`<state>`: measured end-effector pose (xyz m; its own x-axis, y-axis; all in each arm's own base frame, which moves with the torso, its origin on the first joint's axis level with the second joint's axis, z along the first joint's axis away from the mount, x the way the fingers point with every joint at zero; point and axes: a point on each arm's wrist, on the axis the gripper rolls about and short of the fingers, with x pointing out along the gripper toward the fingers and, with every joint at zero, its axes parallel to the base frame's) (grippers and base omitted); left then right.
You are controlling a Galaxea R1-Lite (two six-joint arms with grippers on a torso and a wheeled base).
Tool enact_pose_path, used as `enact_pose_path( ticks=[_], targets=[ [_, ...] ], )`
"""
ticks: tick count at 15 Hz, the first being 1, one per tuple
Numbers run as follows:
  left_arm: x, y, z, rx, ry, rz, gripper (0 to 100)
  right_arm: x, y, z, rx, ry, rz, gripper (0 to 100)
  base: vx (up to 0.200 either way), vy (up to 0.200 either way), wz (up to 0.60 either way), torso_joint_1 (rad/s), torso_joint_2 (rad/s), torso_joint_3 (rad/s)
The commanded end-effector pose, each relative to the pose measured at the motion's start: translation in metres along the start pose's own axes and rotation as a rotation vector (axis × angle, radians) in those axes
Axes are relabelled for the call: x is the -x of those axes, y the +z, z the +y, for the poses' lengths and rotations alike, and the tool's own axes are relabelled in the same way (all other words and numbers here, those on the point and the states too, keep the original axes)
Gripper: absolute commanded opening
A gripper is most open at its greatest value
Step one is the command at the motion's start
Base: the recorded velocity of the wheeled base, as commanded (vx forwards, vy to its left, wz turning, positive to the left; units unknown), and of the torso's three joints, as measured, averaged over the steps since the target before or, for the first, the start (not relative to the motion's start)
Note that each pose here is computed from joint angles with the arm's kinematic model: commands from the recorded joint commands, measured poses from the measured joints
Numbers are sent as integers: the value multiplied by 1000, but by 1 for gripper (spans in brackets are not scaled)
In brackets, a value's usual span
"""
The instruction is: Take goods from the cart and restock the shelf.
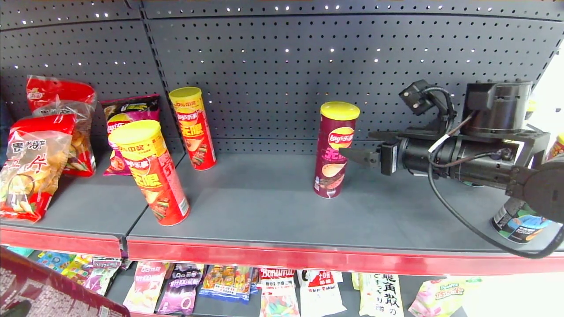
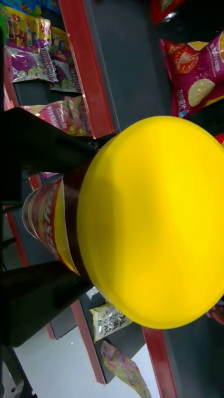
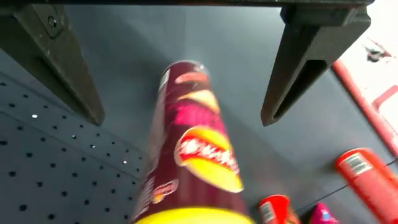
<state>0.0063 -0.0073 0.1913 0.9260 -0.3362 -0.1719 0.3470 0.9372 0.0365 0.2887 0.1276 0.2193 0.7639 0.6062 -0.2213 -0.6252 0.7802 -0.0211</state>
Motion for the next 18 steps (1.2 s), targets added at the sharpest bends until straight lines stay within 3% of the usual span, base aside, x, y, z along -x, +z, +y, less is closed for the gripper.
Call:
enact_pose_path(
  ticks=[1, 6, 18],
  targets=[
    [-1, 0, 0, 1, -1, 3, 0, -13, 2, -3, 2, -3, -1, 100, 0, 0, 0, 0, 0, 0],
    [0, 0, 0, 3, 1, 2, 0, -27, 2, 8, 10, 35, 3, 100, 0, 0, 0, 0, 0, 0],
    [0, -3, 0, 4, 2, 6, 0, -66, 3, 8, -8, 4, -5, 100, 0, 0, 0, 0, 0, 0]
  ],
)
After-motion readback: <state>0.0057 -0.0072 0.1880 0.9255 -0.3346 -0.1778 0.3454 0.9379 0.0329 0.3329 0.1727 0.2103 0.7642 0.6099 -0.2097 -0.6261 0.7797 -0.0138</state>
